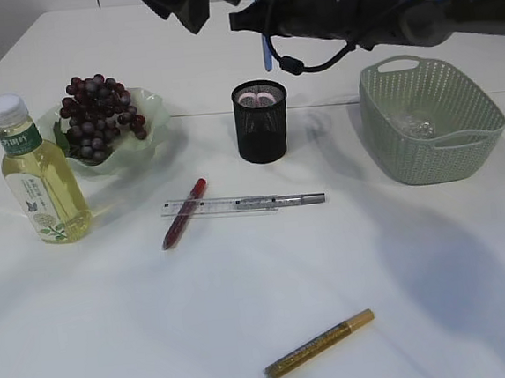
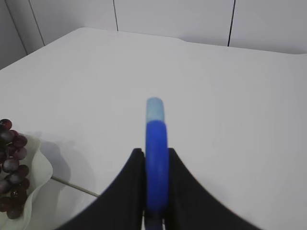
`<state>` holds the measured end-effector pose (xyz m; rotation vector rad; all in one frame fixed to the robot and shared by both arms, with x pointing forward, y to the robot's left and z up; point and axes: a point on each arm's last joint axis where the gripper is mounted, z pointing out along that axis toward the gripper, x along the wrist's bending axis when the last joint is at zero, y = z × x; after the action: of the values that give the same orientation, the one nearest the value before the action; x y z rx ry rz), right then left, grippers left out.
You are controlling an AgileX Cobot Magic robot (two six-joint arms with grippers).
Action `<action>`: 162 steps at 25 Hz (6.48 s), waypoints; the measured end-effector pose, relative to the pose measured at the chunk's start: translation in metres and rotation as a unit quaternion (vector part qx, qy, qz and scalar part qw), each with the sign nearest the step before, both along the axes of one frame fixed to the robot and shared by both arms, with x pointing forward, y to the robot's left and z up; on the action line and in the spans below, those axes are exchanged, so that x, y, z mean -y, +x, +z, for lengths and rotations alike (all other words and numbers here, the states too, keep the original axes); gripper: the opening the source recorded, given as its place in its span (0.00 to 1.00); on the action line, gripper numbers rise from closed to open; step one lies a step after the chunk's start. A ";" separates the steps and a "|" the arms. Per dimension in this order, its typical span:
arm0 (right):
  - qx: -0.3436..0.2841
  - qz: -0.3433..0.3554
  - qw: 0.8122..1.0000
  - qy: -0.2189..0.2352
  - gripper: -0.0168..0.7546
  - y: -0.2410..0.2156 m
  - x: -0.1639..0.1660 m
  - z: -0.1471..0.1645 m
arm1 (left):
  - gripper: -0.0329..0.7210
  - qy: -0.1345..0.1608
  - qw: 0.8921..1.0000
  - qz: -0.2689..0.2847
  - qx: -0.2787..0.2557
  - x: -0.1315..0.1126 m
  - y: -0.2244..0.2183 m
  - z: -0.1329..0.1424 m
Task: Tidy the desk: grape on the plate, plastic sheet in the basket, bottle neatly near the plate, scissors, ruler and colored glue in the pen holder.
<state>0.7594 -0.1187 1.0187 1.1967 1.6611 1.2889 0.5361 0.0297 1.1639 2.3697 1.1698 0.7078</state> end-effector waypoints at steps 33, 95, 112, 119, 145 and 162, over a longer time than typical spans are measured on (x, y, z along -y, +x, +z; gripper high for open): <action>-0.086 0.055 0.995 -0.019 0.45 -0.006 -0.019 -0.030 | 0.36 0.010 1.000 0.004 0.012 -0.003 0.001 0.003; -0.339 0.299 0.868 -0.205 0.68 -0.141 -0.088 0.069 | 0.52 -0.203 0.957 0.203 0.049 -0.206 -0.095 0.100; -0.298 0.383 0.814 -0.320 0.68 -0.125 -0.095 0.024 | 0.42 -0.169 0.962 0.213 0.033 -0.229 -0.147 0.062; -0.300 0.407 0.777 -0.375 0.67 -0.110 -0.099 -0.020 | 0.41 -0.158 0.963 0.216 0.016 -0.232 -0.155 0.045; -0.289 0.398 0.788 -0.371 0.55 -0.060 -0.091 -0.071 | 0.40 -0.144 0.965 0.218 -0.015 -0.230 -0.153 0.026; -0.290 0.416 0.795 -0.333 0.72 -0.063 -0.097 -0.069 | 0.38 -0.142 0.966 0.217 -0.014 -0.231 -0.153 0.026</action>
<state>0.6965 -0.0214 0.9500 0.3892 2.9747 0.5979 0.3834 0.2604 1.1896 1.9100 1.7051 0.5910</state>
